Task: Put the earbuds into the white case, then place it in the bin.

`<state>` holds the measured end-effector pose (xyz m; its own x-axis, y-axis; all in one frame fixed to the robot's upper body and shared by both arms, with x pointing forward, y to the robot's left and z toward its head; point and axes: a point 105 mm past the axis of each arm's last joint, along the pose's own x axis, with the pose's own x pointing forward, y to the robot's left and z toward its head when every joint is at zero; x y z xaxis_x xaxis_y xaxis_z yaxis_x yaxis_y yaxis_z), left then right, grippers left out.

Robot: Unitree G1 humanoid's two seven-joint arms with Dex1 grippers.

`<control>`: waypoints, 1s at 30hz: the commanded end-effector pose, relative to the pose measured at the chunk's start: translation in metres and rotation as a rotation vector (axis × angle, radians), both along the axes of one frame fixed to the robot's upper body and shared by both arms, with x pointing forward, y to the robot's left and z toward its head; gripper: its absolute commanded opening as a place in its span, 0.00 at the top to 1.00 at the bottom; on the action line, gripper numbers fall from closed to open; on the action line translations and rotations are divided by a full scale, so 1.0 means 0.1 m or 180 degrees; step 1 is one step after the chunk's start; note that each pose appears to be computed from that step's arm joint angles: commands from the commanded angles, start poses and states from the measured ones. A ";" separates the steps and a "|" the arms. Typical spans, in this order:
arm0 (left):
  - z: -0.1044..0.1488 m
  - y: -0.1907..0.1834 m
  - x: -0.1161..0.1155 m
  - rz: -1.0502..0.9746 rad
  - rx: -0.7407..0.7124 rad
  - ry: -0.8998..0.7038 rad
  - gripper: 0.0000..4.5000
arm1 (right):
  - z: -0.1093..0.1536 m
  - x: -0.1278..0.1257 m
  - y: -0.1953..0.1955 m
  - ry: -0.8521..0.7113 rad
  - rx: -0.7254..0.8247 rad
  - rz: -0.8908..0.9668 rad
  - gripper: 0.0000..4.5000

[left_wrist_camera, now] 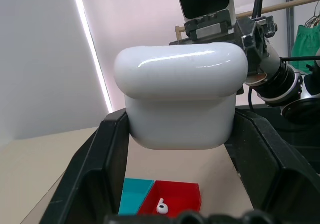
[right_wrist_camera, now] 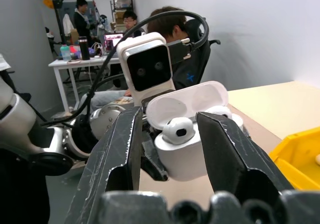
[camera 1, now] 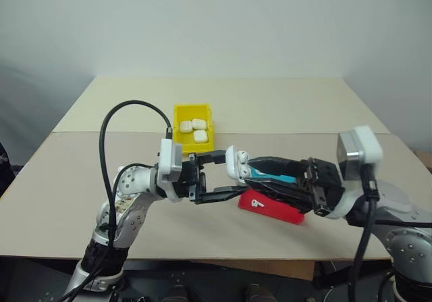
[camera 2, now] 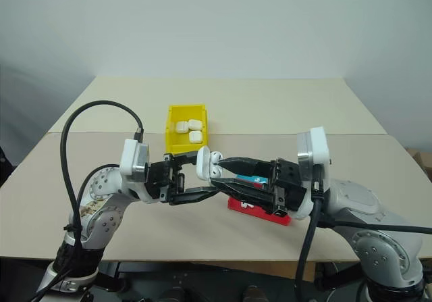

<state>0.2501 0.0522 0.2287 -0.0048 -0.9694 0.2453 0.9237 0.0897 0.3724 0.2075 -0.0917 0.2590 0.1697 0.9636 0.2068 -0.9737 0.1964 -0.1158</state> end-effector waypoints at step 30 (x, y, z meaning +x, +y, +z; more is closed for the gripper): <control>0.10 -0.08 0.09 0.0014 -0.0042 -0.0239 0.38 | 0.35 0.44 0.40 -0.0409 -0.1248 0.0542 0.99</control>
<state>0.2681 0.0410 0.2206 0.0092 -0.9772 0.2122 0.9222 0.0903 0.3760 0.2539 -0.0490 0.2914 -0.0128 0.9880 -0.1539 -0.9713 -0.0488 -0.2327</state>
